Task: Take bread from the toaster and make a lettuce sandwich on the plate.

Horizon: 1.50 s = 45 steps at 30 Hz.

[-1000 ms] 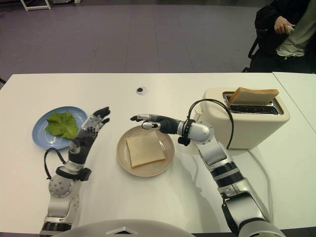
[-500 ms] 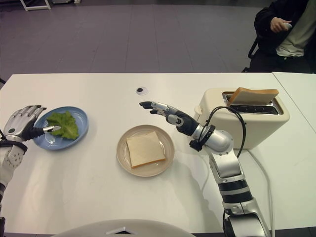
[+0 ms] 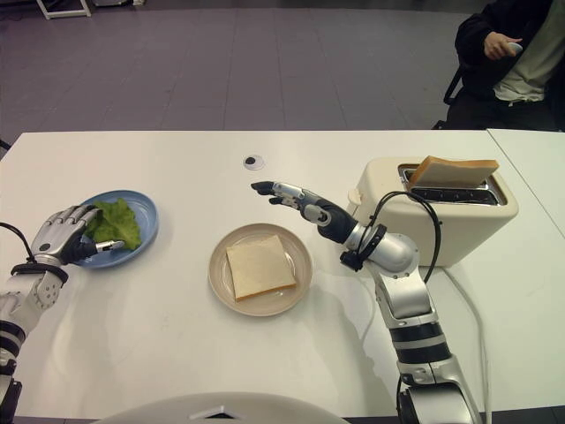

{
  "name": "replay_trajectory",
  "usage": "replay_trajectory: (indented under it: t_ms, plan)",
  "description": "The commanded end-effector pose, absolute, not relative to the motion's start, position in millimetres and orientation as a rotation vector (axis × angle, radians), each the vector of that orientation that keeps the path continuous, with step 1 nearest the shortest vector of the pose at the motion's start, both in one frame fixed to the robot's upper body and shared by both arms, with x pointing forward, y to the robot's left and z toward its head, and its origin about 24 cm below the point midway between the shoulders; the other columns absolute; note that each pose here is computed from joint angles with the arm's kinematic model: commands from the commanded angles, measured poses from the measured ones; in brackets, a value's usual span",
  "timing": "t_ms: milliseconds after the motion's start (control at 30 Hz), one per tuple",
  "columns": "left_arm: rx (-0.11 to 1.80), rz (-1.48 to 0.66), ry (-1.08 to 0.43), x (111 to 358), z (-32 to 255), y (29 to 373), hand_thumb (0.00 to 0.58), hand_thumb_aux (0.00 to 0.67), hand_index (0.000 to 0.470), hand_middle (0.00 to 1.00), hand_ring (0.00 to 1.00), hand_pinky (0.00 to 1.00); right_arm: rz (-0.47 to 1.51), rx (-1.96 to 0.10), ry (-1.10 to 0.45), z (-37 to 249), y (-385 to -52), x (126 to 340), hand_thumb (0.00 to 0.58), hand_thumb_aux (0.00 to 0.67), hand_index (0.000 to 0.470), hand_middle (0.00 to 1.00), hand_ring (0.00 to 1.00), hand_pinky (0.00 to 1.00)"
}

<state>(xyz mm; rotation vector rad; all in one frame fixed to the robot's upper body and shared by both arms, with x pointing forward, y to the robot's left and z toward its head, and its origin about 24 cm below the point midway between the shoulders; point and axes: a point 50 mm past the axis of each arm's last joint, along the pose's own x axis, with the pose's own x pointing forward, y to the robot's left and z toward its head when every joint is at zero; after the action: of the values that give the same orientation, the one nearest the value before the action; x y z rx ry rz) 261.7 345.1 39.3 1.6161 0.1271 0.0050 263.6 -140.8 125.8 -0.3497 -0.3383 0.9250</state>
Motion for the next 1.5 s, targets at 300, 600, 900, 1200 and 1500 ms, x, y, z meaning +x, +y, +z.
replay_trajectory:
  t_ms: [300,600,900,1200,1500]
  plan:
    - [1.617,-0.059,0.136,264,29,337,0.506,0.431,0.302,0.0,0.0,0.0,0.926,-0.333,-0.329,121,-139,264,0.0,0.0,0.0,0.0,0.0,0.0]
    - [1.61,-0.032,0.084,263,35,337,0.57,0.581,0.407,0.0,0.0,0.0,0.93,-0.338,-0.326,119,-137,265,0.0,0.0,0.0,0.0,0.0,0.0]
    - [1.609,-0.008,-0.006,256,53,331,0.58,0.67,0.47,0.0,0.0,0.0,0.931,-0.349,-0.323,118,-137,265,0.0,0.0,0.0,0.0,0.0,0.0]
    - [1.54,0.062,-0.373,255,125,276,0.58,0.67,0.47,0.0,0.0,0.0,0.903,-0.338,-0.34,120,-139,268,0.0,0.0,0.0,0.0,0.0,0.0]
    - [1.33,-0.345,-0.646,242,103,124,0.58,0.67,0.47,0.0,0.0,0.0,0.808,-0.311,-0.342,120,-159,274,0.0,0.0,0.0,0.0,0.0,0.0]
